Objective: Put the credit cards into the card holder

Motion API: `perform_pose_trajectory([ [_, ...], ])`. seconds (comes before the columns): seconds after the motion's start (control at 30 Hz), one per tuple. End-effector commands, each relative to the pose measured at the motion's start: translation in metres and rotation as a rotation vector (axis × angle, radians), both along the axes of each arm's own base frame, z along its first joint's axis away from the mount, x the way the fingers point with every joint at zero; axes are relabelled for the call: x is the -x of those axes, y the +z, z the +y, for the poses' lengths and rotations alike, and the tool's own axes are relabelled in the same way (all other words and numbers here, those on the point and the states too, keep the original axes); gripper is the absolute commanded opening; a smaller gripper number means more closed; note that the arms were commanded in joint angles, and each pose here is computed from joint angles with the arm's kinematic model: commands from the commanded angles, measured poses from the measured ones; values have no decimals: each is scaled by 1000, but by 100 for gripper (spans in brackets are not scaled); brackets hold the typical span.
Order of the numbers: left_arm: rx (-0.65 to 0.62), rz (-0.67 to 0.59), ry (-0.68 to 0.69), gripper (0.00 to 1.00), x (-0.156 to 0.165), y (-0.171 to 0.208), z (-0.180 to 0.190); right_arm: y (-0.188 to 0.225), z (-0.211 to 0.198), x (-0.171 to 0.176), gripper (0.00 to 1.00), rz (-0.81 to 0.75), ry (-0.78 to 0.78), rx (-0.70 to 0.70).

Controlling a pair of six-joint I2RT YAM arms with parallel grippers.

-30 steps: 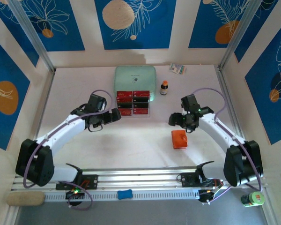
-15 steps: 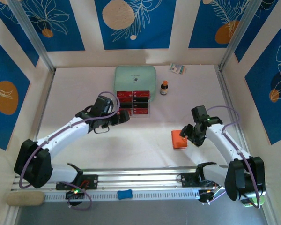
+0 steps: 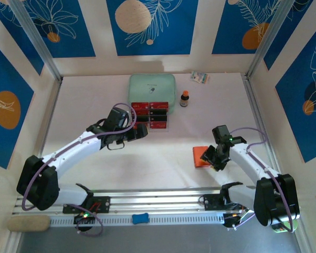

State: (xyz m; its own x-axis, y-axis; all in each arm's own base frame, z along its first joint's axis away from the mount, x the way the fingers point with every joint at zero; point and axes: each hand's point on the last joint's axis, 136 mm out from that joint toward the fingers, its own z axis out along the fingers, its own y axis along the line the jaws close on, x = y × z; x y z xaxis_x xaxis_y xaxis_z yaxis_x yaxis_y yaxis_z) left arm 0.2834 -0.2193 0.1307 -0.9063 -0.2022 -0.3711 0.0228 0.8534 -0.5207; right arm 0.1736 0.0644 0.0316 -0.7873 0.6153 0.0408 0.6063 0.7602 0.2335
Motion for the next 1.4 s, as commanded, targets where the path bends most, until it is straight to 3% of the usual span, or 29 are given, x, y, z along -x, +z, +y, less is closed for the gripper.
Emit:
perform_pose_trajectory([
  [0.0,32,-24,-22,100,-1,16,-10,-5,5,1,46,6,-23,-31],
  [0.37,15,-21,-20,100,6,15,-7,-12,5,-1,33,-12,-26,-38],
  [0.63,12,-21,-9,100,6,14,-6,5,14,-12,0,-101,46,-83],
  [0.8,-17,-61,11,100,1,24,1,47,46,-31,0,-275,158,-255],
  [0.97,33,-101,52,100,-5,40,4,104,83,-48,0,-422,257,-427],
  [1.37,374,-153,152,100,-20,72,-20,201,182,-86,0,-596,412,-731],
])
